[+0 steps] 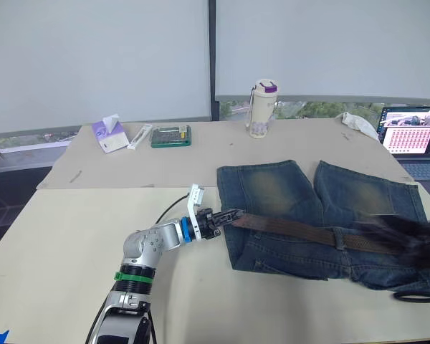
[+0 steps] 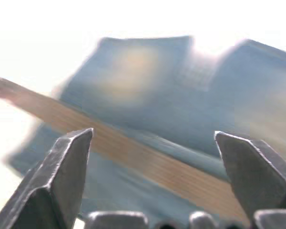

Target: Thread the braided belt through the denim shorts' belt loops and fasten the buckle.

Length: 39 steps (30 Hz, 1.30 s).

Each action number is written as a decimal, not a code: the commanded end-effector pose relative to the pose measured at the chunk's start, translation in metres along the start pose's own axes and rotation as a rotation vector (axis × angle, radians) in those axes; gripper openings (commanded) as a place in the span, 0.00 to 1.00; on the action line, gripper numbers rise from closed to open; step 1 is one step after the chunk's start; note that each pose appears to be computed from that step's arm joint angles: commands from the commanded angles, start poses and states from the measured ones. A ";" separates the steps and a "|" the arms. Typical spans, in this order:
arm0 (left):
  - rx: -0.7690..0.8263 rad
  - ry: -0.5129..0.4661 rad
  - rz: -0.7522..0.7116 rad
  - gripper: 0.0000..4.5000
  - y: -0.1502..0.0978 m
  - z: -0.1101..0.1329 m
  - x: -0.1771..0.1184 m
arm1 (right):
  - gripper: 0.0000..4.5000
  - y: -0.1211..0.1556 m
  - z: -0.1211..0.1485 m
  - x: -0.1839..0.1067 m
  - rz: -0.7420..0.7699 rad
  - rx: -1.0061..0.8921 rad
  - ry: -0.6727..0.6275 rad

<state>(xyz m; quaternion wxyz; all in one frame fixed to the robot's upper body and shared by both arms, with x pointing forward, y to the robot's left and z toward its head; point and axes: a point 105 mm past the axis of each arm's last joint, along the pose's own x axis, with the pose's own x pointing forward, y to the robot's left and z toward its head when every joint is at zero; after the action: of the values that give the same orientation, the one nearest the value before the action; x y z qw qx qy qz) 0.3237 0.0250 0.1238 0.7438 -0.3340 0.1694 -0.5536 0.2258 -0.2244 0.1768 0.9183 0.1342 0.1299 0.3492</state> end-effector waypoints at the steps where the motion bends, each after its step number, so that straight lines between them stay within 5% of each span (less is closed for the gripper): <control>1: -0.052 -0.077 -0.080 0.00 -0.019 0.016 0.003 | 1.00 0.043 -0.011 0.037 0.184 0.113 -0.057; 4: -0.113 -0.106 -0.121 0.00 -0.026 0.016 0.003 | 1.00 0.069 -0.037 0.068 0.271 0.268 -0.048; 7: -0.111 -0.114 -0.100 0.00 -0.024 0.017 0.002 | 1.00 0.063 -0.058 0.085 0.180 0.319 -0.024; 10: -0.101 -0.111 -0.091 0.00 -0.024 0.019 0.000 | 1.00 0.037 -0.053 0.093 0.044 0.327 -0.159; 18: -0.071 -0.076 -0.067 0.00 -0.023 0.018 -0.002 | 1.00 0.046 -0.028 0.103 0.082 0.403 -0.372; 30: -0.052 -0.035 -0.063 0.00 -0.021 0.013 -0.002 | 0.14 0.047 -0.032 0.104 0.066 0.400 -0.347; 31: -0.041 -0.026 -0.056 0.18 -0.020 0.012 -0.003 | 0.06 0.046 -0.032 0.103 0.060 0.400 -0.347; 32: -0.028 -0.009 -0.048 0.24 -0.018 0.010 -0.004 | 0.00 0.044 -0.033 0.100 0.049 0.403 -0.344; 39: 0.099 0.028 0.046 0.76 0.000 0.011 -0.018 | 0.00 0.006 -0.051 0.070 -0.138 0.328 -0.184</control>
<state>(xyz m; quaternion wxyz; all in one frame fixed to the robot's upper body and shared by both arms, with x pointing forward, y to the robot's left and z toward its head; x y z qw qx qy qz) 0.3238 0.0413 0.1279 0.7630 -0.3004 0.1753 -0.5449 0.2569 -0.1522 0.1196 0.9035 0.3201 0.1091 0.2632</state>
